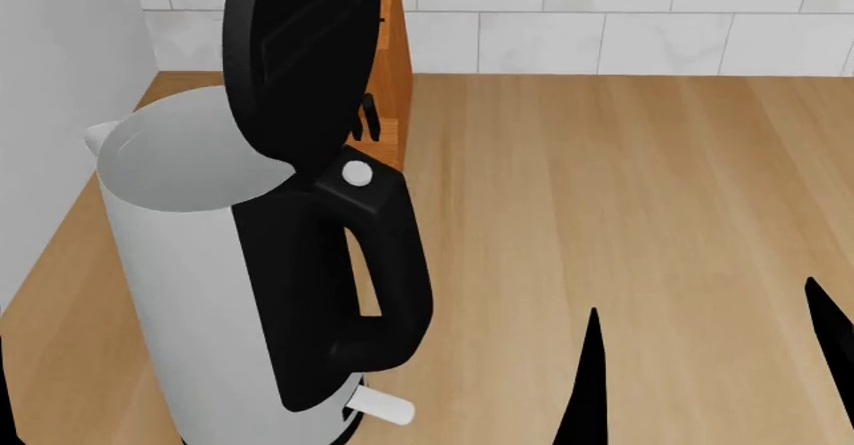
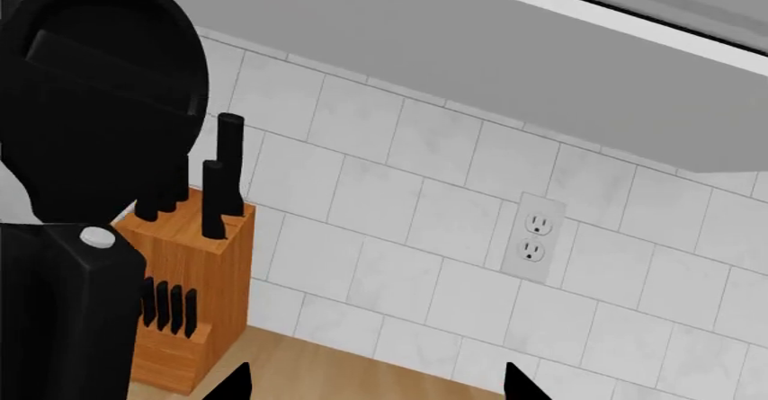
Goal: Close the lid of the electric kettle.
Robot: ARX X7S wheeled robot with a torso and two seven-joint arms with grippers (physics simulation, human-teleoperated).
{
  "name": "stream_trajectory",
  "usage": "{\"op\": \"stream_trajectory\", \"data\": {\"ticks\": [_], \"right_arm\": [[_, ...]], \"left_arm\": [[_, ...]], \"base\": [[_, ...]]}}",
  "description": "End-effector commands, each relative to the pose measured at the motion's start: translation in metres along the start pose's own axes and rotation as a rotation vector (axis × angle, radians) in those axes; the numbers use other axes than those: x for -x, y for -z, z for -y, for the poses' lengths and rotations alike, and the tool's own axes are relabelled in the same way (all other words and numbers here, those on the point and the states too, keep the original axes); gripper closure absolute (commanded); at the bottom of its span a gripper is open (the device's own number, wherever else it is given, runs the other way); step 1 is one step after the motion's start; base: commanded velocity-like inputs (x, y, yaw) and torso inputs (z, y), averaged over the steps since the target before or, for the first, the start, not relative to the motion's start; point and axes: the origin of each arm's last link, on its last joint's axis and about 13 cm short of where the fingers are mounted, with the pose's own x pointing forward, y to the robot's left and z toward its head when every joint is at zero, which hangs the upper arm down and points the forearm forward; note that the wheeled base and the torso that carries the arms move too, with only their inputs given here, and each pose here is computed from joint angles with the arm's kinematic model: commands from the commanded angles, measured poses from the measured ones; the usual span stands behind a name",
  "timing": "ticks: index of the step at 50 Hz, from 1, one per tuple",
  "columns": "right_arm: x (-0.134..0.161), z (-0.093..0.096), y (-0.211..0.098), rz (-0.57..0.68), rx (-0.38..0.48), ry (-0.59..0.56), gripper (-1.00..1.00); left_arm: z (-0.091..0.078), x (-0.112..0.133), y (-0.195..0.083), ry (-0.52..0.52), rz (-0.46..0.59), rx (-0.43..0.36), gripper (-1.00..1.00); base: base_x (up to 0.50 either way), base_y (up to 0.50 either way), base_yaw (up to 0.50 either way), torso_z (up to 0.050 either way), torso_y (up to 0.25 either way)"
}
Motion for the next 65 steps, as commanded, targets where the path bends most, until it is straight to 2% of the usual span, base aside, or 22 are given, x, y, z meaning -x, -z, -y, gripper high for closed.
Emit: {"op": "stream_trajectory", "data": {"ticks": [1, 12, 13, 14, 21, 23, 29, 40, 47, 54, 65], "right_arm": [[0.003, 0.003, -0.003, -0.014, 0.01, 0.035, -1.0], [0.001, 0.004, -0.007, -0.023, -0.025, 0.023, -1.0], [-0.001, 0.005, -0.011, -0.01, -0.068, 0.006, -1.0], [-0.002, 0.006, -0.012, -0.015, -0.076, 0.007, -1.0], [-0.029, 0.013, -0.033, 0.009, -0.01, -0.043, -1.0], [-0.041, 0.014, -0.047, 0.049, -0.012, -0.074, -1.0], [-0.069, 0.016, -0.064, 0.071, -0.062, -0.113, -1.0], [-0.125, 0.009, -0.072, 0.078, -0.077, -0.208, -1.0], [-0.142, 0.0, -0.076, 0.079, -0.078, -0.267, -1.0], [-0.16, -0.012, -0.066, 0.032, -0.095, -0.329, -1.0], [-0.175, -0.035, -0.065, 0.012, -0.061, -0.442, -1.0]], "left_arm": [[0.0, -0.001, 0.0, -0.002, 0.004, -0.002, -1.0], [0.0, -0.001, 0.002, -0.006, -0.001, 0.003, -1.0], [0.0, -0.001, 0.002, -0.006, -0.002, 0.004, -1.0], [0.0, -0.001, 0.002, -0.007, -0.002, 0.005, -1.0], [0.0, 0.0, 0.002, -0.013, 0.002, 0.015, -1.0], [0.001, 0.0, 0.003, -0.016, 0.003, 0.018, -1.0], [0.002, -0.002, 0.004, -0.02, 0.006, 0.024, -1.0], [0.002, -0.005, 0.013, -0.047, -0.008, 0.034, -1.0], [0.002, -0.005, 0.015, -0.059, -0.004, 0.039, -1.0], [0.001, -0.004, 0.016, -0.072, 0.0, 0.044, -1.0], [0.003, -0.001, 0.017, -0.088, 0.0, 0.054, -1.0]], "base": [[0.48, 0.0, 0.0, 0.0, 0.0], [0.19, 0.0, 0.0, 0.0, 0.004], [0.0, 0.0, 0.0, 0.0, 0.0], [0.0, 0.0, 0.0, 0.0, 0.0], [0.0, 0.0, 0.0, 0.0, 0.0], [0.0, 0.0, 0.0, 0.0, 0.0], [0.0, 0.0, 0.0, 0.0, 0.0], [0.0, 0.0, 0.0, 0.0, 0.0], [0.0, 0.0, 0.0, 0.0, 0.0], [0.0, 0.0, 0.0, 0.0, 0.0], [0.0, 0.0, 0.0, 0.0, 0.0]]}}
